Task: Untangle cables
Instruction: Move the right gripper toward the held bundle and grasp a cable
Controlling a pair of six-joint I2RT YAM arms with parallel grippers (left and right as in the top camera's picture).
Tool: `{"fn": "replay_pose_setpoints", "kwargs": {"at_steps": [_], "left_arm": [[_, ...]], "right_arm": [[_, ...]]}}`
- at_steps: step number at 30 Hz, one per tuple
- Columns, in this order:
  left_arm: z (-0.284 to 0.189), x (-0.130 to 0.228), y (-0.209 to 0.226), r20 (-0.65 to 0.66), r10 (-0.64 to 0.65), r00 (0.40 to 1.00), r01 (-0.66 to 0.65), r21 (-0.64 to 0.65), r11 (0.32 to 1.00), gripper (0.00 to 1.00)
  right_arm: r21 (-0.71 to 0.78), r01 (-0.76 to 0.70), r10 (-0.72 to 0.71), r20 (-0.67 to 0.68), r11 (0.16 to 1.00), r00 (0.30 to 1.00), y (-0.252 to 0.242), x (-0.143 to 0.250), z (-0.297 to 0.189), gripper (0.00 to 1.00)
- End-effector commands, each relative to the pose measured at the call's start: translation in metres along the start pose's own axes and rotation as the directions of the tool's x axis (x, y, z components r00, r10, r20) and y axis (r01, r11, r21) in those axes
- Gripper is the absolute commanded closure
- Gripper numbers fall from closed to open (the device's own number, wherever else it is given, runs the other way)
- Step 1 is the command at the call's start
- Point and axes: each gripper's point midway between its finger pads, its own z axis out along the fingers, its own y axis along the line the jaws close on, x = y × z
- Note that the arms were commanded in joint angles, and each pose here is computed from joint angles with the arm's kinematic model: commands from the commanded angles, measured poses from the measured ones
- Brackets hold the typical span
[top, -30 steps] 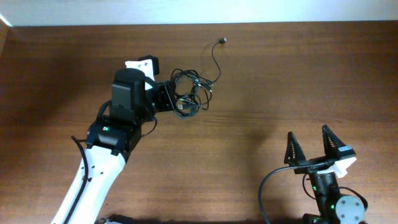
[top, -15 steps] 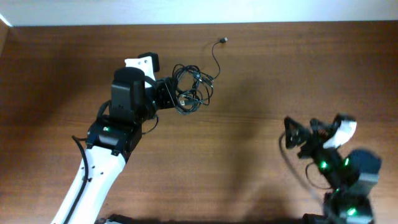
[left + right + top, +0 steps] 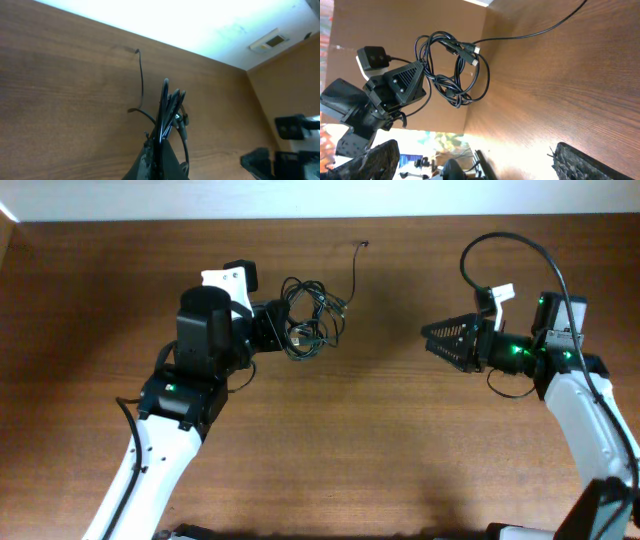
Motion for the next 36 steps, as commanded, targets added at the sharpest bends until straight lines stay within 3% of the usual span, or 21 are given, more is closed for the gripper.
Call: {"fn": "replay_pose_setpoints", "kwargs": {"at_steps": [1,8,16,21,27,33,36], "left_arm": [[-0.007,-0.004,-0.014,0.004,0.002,1.000,-0.002,0.052,0.999,1.00],[-0.007,0.002,-0.012,-0.018,-0.004,1.000,0.005,0.042,0.999,1.00],[-0.007,0.002,-0.012,-0.021,-0.005,1.000,0.006,0.040,0.999,1.00],[-0.005,-0.007,0.002,0.036,-0.165,0.986,0.167,-0.035,0.985,1.00],[0.006,-0.016,0.001,0.068,-0.319,0.945,0.319,-0.001,0.948,1.00],[0.027,-0.001,-0.002,0.017,-0.334,0.942,0.334,-0.005,0.942,1.00],[0.037,0.004,-0.016,-0.001,-0.314,0.949,0.314,0.029,0.949,1.00]], "right_arm": [[-0.001,0.066,-0.066,-0.026,0.998,0.997,-0.002,0.003,0.009,0.01],[0.093,0.101,-0.102,0.000,0.991,0.995,-0.018,-0.003,0.009,0.01],[0.095,0.133,-0.135,0.009,0.987,0.991,-0.017,-0.007,0.009,0.01],[0.094,0.129,-0.131,0.011,0.987,0.991,-0.017,-0.008,0.009,0.01],[0.088,0.004,-0.006,0.030,0.996,1.000,-0.015,-0.011,0.009,0.01],[0.069,-0.159,0.158,0.020,0.985,0.987,-0.008,-0.008,0.020,0.00],[0.053,-0.220,0.220,0.002,0.974,0.975,-0.001,-0.006,0.031,0.10]]}}
